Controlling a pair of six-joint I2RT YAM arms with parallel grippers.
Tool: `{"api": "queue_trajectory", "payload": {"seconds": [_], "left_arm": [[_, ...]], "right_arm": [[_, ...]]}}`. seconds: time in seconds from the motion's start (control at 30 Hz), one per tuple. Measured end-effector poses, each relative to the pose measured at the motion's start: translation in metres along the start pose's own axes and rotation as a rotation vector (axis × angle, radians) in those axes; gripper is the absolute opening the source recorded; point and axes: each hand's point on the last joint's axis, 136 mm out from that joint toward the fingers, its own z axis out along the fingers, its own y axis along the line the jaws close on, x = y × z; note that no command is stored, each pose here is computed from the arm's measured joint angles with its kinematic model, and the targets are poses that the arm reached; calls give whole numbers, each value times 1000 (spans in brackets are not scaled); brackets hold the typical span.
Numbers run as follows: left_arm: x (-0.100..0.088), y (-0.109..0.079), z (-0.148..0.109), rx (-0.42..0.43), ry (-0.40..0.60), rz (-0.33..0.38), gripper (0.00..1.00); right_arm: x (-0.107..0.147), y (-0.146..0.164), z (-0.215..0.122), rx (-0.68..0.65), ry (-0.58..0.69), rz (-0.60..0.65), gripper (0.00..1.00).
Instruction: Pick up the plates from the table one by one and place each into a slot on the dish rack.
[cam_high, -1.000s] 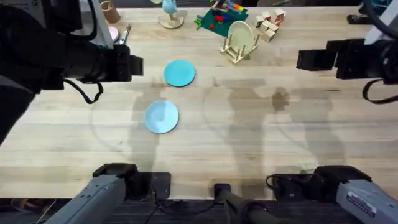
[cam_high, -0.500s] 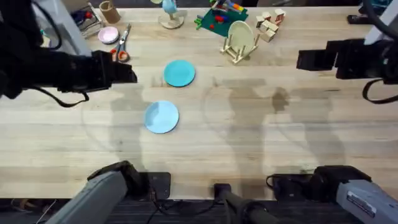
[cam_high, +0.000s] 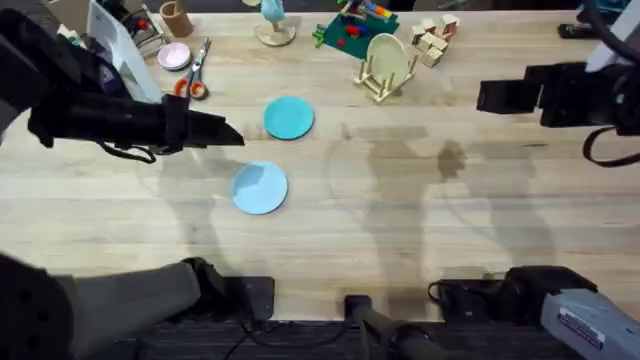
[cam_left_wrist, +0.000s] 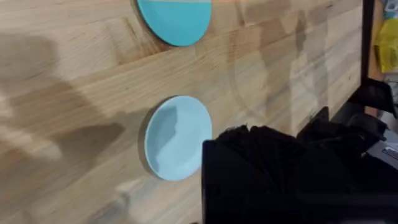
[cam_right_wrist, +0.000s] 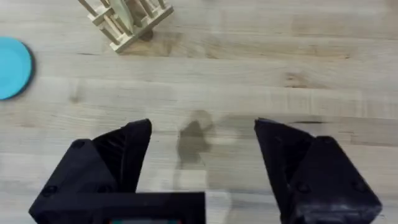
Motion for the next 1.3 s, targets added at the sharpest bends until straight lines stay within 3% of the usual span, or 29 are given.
{"api": "queue_trajectory", "payload": {"seconds": [0.57,0.8,1.0,1.3], "left_arm": [[1,29,18,210,-73,89,41],[9,43,37,278,-31,31,41],[14,45,48,312,5,-1,41],[19,60,52,243,60,-91,41]], "right_arm": [[0,0,0,0,0,0,995],[-2,0,0,0,-8,0,995],[-2,0,0,0,-7,0,996],[-2,0,0,0,-7,0,996]]}}
